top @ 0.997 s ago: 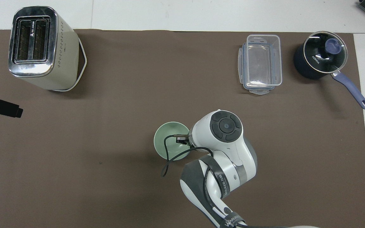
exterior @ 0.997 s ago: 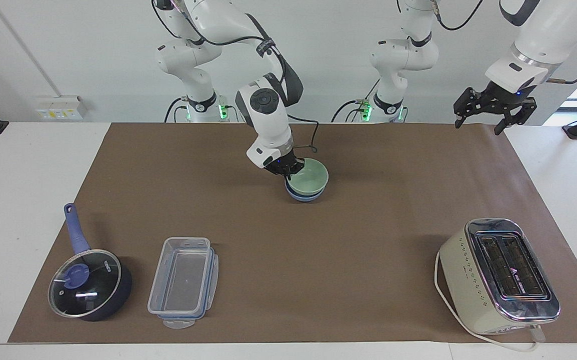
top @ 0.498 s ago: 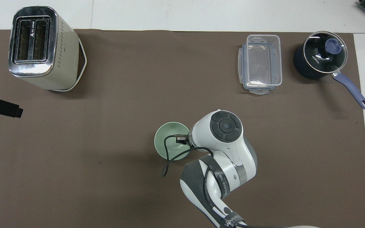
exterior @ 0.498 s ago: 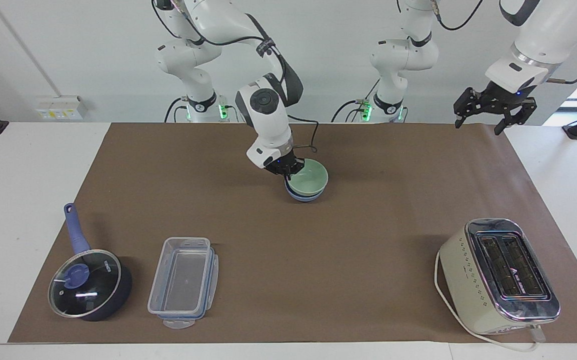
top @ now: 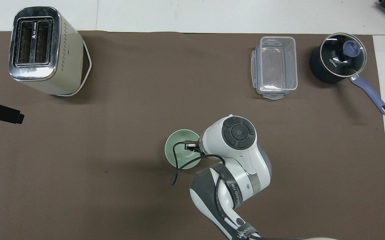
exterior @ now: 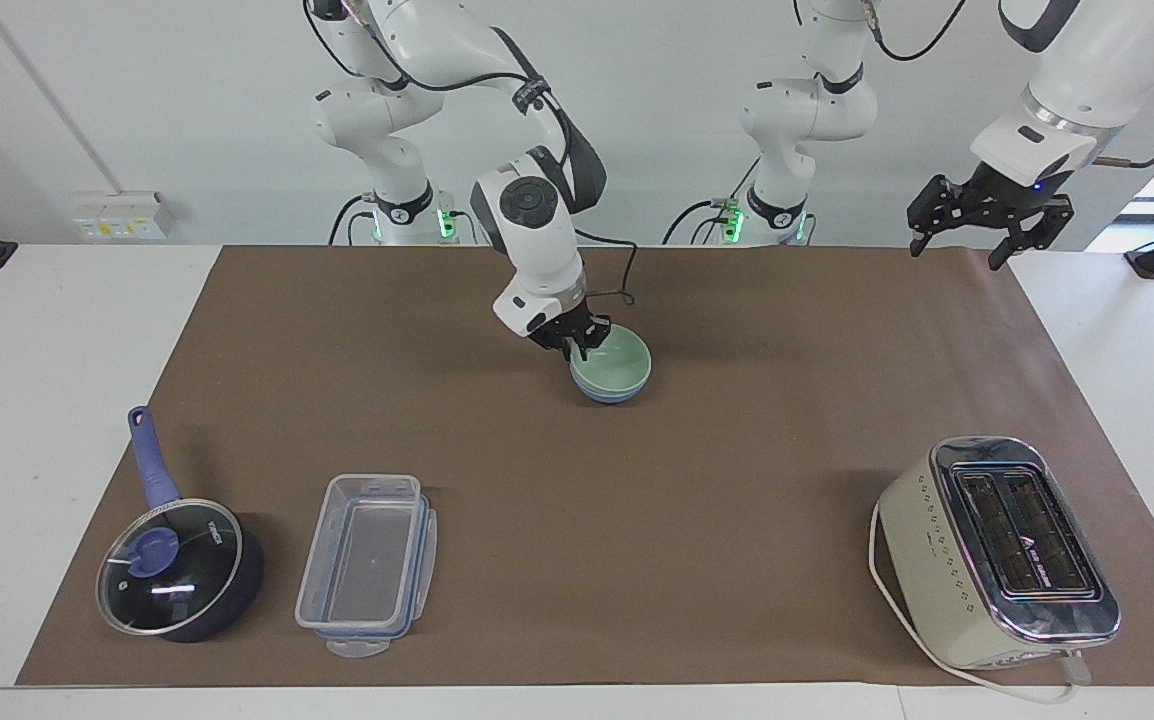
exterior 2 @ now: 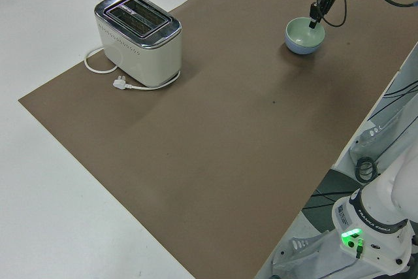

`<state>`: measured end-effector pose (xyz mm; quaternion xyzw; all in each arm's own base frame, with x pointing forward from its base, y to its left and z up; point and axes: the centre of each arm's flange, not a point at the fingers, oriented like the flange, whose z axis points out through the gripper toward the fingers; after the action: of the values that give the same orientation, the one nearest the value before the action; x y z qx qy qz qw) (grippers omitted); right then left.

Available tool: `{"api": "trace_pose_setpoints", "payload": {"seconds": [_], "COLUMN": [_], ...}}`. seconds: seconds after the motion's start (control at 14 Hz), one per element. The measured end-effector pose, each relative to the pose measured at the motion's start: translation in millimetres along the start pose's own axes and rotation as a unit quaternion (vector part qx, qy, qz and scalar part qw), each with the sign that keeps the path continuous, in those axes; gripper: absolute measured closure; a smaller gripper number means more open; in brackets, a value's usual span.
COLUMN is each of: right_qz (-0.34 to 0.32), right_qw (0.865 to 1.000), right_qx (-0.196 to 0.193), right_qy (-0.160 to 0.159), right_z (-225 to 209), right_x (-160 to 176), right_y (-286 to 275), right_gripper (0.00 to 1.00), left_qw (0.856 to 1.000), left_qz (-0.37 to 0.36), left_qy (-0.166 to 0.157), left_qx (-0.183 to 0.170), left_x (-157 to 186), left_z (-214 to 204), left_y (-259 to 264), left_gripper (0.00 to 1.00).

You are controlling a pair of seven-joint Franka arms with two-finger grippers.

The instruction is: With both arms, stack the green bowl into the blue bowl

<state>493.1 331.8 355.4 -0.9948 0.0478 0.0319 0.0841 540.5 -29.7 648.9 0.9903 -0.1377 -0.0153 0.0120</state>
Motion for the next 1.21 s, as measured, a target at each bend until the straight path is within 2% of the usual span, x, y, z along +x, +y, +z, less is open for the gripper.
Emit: {"api": "trace_pose_setpoints", "payload": {"seconds": [0.14, 0.28, 0.36, 0.57, 0.93, 1.21], "right_qz": [0.005, 0.015, 0.014, 0.018, 0.034, 0.066], "right_qw": [1.0, 0.999, 0.998, 0.995, 0.994, 0.991], "right_qx": [0.007, 0.015, 0.012, -0.011, -0.043, -0.047], "right_qy": [0.011, 0.036, 0.054, 0.1, 0.092, 0.103], "right_z": [-12, -38, -55, -101, -185, -256], "right_x": [8, 27, 37, 61, 72, 58], "right_y": [3, 17, 28, 68, 116, 156], "right_gripper": [0.39, 0.19, 0.02, 0.0, 0.0, 0.0], "left_qw": [1.0, 1.0, 1.0, 1.0, 1.0, 1.0], "left_qz": [0.0, 0.0, 0.0, 0.0, 0.0, 0.0], "left_qy": [0.0, 0.0, 0.0, 0.0, 0.0, 0.0], "left_qx": [0.0, 0.0, 0.0, 0.0, 0.0, 0.0], "left_x": [0, 0, 0, 0, 0, 0], "left_z": [0, 0, 0, 0, 0, 0], "left_y": [0, 0, 0, 0, 0, 0], "left_gripper": [0.0, 0.0, 0.0, 0.0, 0.0, 0.0]}}
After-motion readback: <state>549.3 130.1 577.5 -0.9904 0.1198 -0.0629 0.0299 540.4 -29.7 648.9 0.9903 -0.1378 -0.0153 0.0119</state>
